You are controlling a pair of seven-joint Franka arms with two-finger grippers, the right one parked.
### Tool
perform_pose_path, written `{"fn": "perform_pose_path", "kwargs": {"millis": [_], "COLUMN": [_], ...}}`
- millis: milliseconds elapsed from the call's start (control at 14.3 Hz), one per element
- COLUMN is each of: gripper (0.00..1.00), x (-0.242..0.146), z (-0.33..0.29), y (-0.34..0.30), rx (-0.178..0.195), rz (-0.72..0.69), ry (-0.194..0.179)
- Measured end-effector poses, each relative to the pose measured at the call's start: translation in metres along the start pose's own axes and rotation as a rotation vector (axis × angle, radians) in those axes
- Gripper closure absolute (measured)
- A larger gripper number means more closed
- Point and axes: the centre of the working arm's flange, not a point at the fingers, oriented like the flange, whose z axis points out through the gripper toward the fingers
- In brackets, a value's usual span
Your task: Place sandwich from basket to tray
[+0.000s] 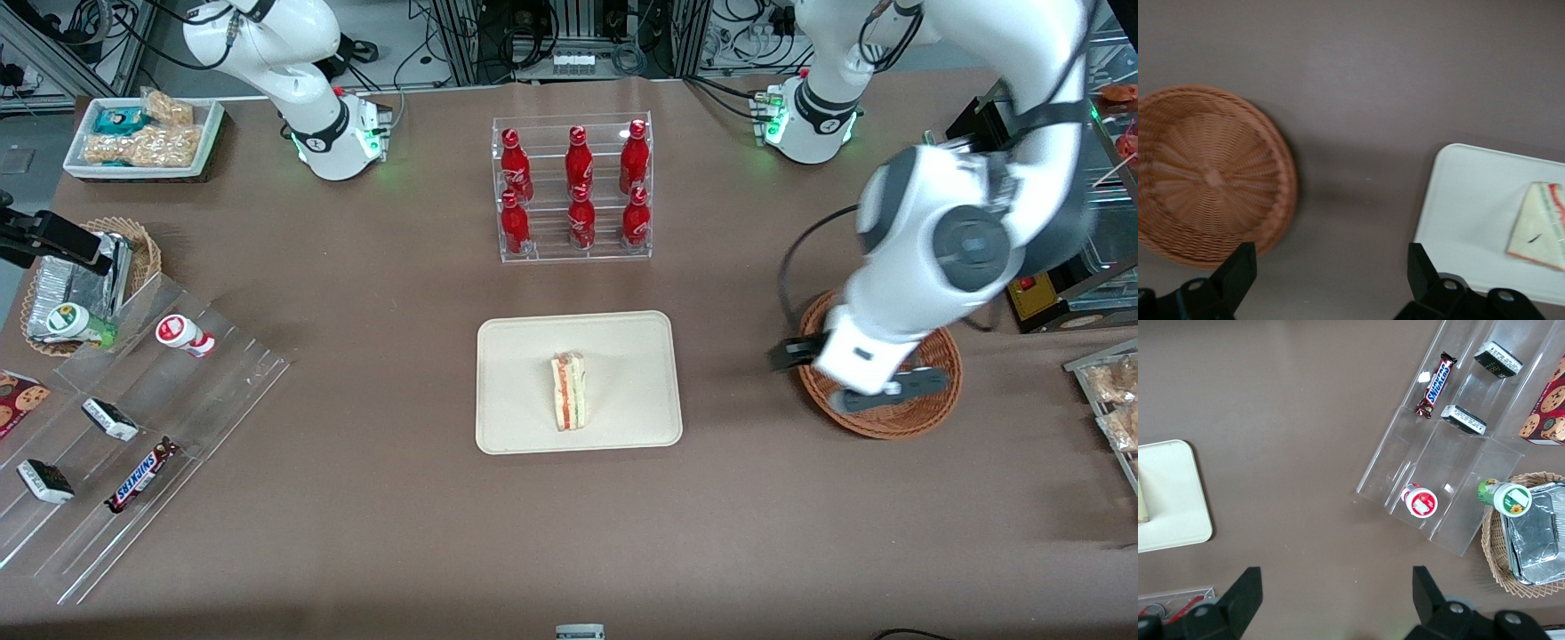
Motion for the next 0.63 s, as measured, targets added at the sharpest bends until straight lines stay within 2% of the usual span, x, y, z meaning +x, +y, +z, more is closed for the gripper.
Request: {"fn": "perform_pose_path", "kwargs": {"millis": [210, 630], "gripper": [0.00, 0.00], "x": [-0.008, -0.023], "z": [-0.028, -0.082], "y": [-0.055, -0.121], "rx": [0.009, 0.006], "rz": [0.048, 0.184], "ry": [-0.015, 0.005]}}
